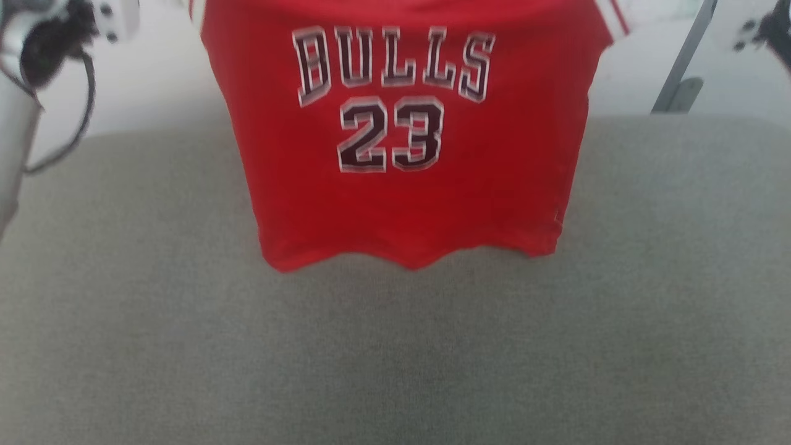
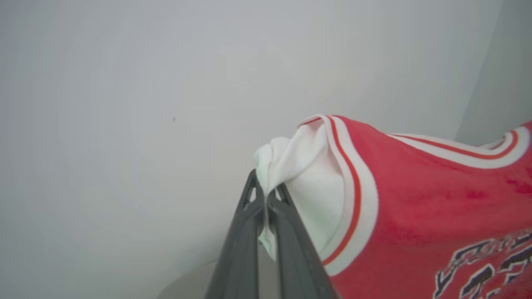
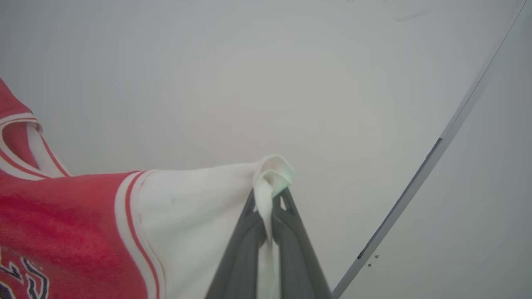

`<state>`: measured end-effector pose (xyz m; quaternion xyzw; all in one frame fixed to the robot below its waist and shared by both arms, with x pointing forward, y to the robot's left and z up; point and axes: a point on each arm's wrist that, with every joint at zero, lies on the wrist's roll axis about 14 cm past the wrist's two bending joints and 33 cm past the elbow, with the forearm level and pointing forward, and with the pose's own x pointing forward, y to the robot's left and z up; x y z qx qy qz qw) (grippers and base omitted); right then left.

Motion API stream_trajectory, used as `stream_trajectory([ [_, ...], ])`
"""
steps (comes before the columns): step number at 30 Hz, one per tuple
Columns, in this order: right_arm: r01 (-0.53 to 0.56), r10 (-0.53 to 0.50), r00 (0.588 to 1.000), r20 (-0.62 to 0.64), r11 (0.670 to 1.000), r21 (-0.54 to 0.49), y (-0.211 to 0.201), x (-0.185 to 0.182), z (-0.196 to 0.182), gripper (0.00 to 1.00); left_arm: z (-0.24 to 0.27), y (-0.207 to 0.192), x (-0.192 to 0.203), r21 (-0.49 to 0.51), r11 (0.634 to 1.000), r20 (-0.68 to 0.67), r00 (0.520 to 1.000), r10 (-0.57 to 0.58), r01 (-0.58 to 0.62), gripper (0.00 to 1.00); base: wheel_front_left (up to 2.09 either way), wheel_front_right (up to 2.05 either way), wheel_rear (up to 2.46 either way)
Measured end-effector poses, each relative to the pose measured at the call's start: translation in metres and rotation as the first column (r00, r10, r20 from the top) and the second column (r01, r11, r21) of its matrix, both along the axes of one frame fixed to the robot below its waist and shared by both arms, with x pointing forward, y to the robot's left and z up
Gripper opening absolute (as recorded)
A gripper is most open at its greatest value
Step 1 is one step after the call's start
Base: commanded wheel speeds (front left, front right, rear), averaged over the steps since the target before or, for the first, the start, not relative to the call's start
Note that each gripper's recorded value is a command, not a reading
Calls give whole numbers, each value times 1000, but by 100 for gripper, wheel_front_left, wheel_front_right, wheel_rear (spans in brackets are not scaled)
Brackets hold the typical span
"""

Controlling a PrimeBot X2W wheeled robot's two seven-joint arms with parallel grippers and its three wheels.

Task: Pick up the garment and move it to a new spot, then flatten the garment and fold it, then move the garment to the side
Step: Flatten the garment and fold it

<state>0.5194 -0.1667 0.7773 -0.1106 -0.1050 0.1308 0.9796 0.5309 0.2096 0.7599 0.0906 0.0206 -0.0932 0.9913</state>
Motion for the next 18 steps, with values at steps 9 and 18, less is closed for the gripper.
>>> stream_trajectory([
  [9, 33, -28, 982, 185, 999, -21, -2, 75, 10, 0, 24, -8, 72, -3, 1000, 209, 978, 18, -18, 0, 0, 0, 0],
  [18, 91, -38, 907, 419, 990, -107, -3, 138, 13, 0, 52, -18, 128, -8, 1000, 532, 847, 10, -6, 0, 0, 0, 0],
])
